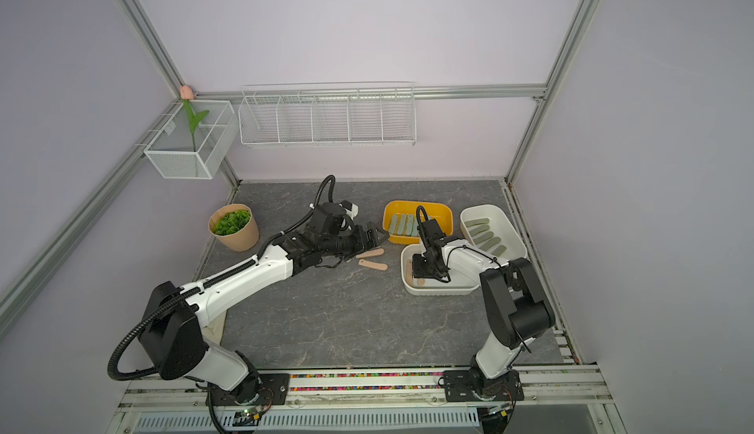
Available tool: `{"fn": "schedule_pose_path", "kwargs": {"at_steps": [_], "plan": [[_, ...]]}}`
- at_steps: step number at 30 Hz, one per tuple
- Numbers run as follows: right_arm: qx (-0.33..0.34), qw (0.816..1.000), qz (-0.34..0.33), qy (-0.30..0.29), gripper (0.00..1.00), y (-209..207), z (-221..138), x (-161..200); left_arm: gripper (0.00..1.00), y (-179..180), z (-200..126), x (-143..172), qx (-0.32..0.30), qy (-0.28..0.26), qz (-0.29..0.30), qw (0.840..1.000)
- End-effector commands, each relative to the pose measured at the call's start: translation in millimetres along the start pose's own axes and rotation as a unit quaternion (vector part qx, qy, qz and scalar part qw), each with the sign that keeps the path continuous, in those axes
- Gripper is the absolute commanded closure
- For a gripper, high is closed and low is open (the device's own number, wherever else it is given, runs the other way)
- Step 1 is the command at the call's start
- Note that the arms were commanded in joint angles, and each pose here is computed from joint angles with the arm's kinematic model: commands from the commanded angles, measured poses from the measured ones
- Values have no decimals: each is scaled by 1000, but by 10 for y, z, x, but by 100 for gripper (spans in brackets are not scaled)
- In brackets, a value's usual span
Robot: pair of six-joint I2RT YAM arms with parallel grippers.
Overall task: Place the fruit knives into the storage box by color
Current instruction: Place the fruit knife in the storage box, then pick up the fruit knife from the center of the board.
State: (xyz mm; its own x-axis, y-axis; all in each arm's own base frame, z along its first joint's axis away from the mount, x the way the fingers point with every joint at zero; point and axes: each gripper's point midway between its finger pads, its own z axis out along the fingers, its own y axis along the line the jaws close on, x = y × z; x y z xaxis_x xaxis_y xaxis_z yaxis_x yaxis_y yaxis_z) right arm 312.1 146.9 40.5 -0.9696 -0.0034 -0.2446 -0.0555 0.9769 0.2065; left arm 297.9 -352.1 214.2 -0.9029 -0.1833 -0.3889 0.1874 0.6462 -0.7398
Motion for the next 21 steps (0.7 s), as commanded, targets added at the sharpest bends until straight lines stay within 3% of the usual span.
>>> {"fn": "schedule_pose_path", "kwargs": {"at_steps": [1, 5, 11, 21], "plan": [[-8, 999, -4, -38, 43, 41, -343, -114, 1, 37, -128, -67, 1, -19, 4, 1000], [-28, 997, -7, -66, 33, 147, -623, -184, 1, 210, -278, -160, 3, -42, -21, 999], [-48, 994, -49, -88, 26, 516, -897, -271, 1, 566, -561, -278, -17, -78, -53, 995], [-41, 990, -121, -56, 19, 1120, -647, -212, 1, 1150, -1038, -353, -46, -123, -102, 986]]}}
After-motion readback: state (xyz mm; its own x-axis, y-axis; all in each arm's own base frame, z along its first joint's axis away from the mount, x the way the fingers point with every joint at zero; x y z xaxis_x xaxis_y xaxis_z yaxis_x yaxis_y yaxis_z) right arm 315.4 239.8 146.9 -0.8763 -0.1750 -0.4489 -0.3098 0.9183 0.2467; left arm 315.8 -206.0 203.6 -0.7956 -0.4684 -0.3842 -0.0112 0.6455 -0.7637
